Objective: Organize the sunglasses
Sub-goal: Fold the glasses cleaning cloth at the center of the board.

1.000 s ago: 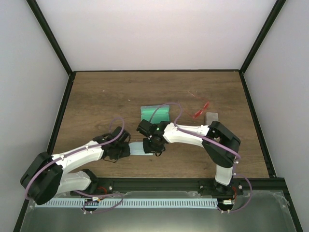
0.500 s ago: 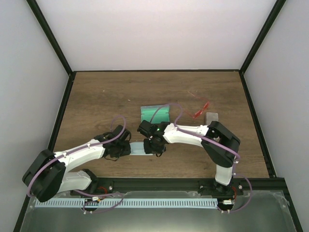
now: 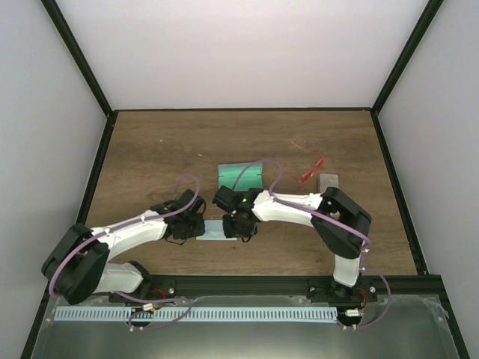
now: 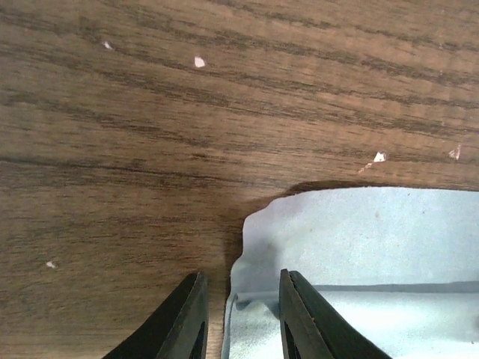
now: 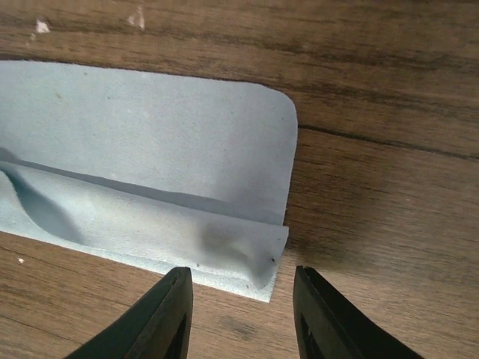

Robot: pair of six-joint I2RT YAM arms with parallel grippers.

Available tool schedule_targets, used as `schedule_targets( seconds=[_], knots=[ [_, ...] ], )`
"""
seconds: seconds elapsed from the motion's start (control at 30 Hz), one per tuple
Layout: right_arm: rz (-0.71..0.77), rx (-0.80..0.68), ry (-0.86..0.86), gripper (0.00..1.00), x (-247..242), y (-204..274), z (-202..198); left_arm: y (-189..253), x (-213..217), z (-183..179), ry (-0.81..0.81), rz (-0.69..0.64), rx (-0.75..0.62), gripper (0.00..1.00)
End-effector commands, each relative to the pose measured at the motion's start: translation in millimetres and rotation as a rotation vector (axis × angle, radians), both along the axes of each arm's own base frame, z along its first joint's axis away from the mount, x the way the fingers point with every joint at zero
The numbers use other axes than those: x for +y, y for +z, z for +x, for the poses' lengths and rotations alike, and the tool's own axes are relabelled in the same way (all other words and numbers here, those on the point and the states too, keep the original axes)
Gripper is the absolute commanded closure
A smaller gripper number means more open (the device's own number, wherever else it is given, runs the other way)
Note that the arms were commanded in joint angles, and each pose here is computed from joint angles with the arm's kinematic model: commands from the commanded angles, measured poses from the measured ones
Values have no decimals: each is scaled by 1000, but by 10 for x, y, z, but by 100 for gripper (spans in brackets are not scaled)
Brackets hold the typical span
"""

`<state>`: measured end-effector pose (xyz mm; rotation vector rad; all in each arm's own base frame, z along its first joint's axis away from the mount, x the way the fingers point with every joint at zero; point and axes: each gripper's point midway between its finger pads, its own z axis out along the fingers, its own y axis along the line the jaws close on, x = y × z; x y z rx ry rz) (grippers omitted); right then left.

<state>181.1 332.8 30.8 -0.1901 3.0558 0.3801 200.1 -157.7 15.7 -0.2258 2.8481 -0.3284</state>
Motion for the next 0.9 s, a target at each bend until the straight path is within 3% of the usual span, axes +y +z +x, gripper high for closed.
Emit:
schedule_targets(
  seconds=[0.0,0.37,0.67,0.87],
  knots=[
    [48,-64,-18,61,105,309,148,-100,105,-24,-9,62,28,71],
    [137,-138,163,68,609,506,165,59,175,10,13,42,5,71],
    [101,-276,438,71,888,413,106,252,300,-50,110,-126,-4,68],
    [72,-345,522,71,907,419,169,276,263,-87,126,-177,8,66]
  ],
)
